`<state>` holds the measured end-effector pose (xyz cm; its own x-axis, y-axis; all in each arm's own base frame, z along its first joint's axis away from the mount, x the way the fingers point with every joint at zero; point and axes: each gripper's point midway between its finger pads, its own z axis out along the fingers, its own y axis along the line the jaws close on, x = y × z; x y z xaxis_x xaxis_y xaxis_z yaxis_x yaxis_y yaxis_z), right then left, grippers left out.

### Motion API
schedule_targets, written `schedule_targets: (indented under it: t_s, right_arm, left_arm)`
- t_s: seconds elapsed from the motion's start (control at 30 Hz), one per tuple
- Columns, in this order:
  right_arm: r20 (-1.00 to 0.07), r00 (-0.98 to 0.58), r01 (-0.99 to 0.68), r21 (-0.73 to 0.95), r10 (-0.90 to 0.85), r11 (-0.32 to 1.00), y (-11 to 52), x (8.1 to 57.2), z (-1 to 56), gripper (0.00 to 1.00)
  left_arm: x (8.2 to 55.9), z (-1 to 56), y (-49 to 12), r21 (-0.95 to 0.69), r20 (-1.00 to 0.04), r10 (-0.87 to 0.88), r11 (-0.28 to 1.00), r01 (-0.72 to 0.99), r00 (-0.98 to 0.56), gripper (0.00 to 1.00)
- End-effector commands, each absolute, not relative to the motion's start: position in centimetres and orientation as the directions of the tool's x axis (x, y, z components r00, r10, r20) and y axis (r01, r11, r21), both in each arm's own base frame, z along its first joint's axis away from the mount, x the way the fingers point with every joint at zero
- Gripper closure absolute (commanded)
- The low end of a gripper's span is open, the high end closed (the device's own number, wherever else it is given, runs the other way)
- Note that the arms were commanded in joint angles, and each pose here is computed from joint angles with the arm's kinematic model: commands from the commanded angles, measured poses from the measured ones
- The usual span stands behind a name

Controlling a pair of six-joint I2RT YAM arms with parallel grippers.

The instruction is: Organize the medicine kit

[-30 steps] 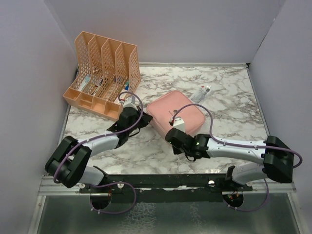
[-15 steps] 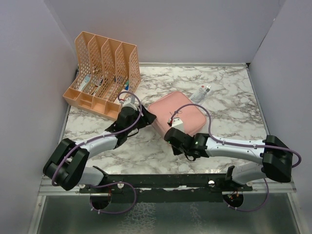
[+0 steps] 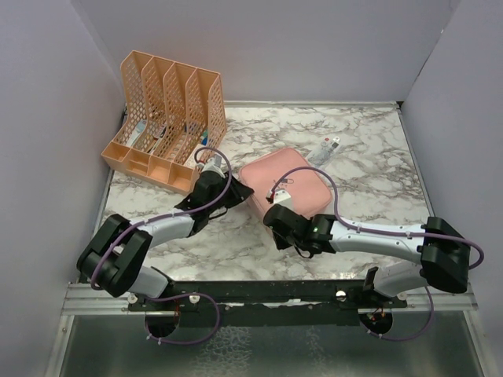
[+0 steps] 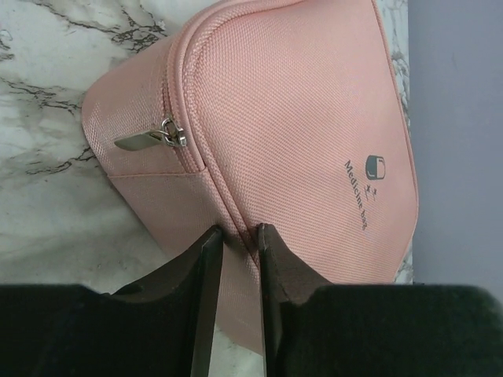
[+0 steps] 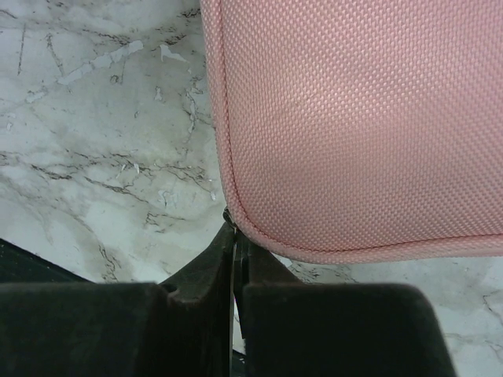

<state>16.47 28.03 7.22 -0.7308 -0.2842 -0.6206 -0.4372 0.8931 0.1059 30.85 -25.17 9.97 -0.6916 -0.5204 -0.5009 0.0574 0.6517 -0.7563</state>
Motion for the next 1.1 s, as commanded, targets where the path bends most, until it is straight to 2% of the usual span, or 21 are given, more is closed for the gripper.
schedule_targets:
  t_s: [0.0, 0.13, 0.5, 0.53, 0.6, 0.67, 0.77, 0.83, 0.97, 1.07]
  right_arm:
    - [-0.555, -0.768, -0.476, 0.158, -0.321, 0.865, 27.8, 14.1, 7.0, 0.99]
    - [-0.534, -0.777, -0.479, 0.157, -0.333, 0.864, 26.9, 13.3, 6.9, 0.99]
    - [-0.512, -0.792, -0.456, 0.133, -0.333, 0.880, 25.5, 12.9, 6.3, 0.99]
    - [-0.517, -0.790, -0.456, 0.135, -0.330, 0.880, 25.6, 13.0, 6.3, 0.99]
    - [-0.528, -0.785, -0.457, 0.140, -0.324, 0.879, 26.0, 13.3, 6.6, 0.99]
    - [-0.535, -0.781, -0.459, 0.144, -0.321, 0.877, 26.5, 13.5, 6.7, 0.99]
    - [-0.547, -0.773, -0.466, 0.150, -0.320, 0.872, 27.2, 13.8, 6.9, 0.99]
    - [-0.553, -0.768, -0.476, 0.154, -0.323, 0.866, 27.6, 14.0, 6.9, 0.99]
    - [-0.572, -0.747, -0.510, 0.163, -0.340, 0.845, 28.5, 14.2, 6.9, 0.99]
    - [-0.601, -0.723, -0.529, 0.163, -0.342, 0.833, 29.2, 14.8, 7.1, 0.99]
  left_arm:
    - [32.6, 9.6, -24.8, -0.730, -0.533, -0.535, 0.682, 0.037, -0.656, 0.80]
    - [33.0, 9.0, -24.8, -0.718, -0.539, -0.532, 0.696, 0.025, -0.653, 1.00]
    - [33.2, 10.0, -26.0, -0.716, -0.560, -0.483, 0.691, 0.100, -0.673, 1.00]
    - [33.0, 10.5, -26.3, -0.725, -0.556, -0.477, 0.678, 0.118, -0.681, 0.97]
    - [32.4, 11.2, -26.8, -0.745, -0.543, -0.475, 0.654, 0.135, -0.693, 0.71]
    - [31.7, 11.5, -27.1, -0.763, -0.520, -0.484, 0.633, 0.128, -0.704, 0.52]
    - [30.7, 11.1, -27.4, -0.793, -0.461, -0.505, 0.603, 0.084, -0.729, 0.39]
    - [30.2, 10.7, -27.8, -0.805, -0.430, -0.510, 0.590, 0.061, -0.745, 0.35]
    - [30.0, 10.7, -28.9, -0.812, -0.416, -0.488, 0.579, 0.072, -0.768, 0.34]
    - [30.1, 10.5, -29.2, -0.816, -0.399, -0.491, 0.575, 0.056, -0.774, 0.48]
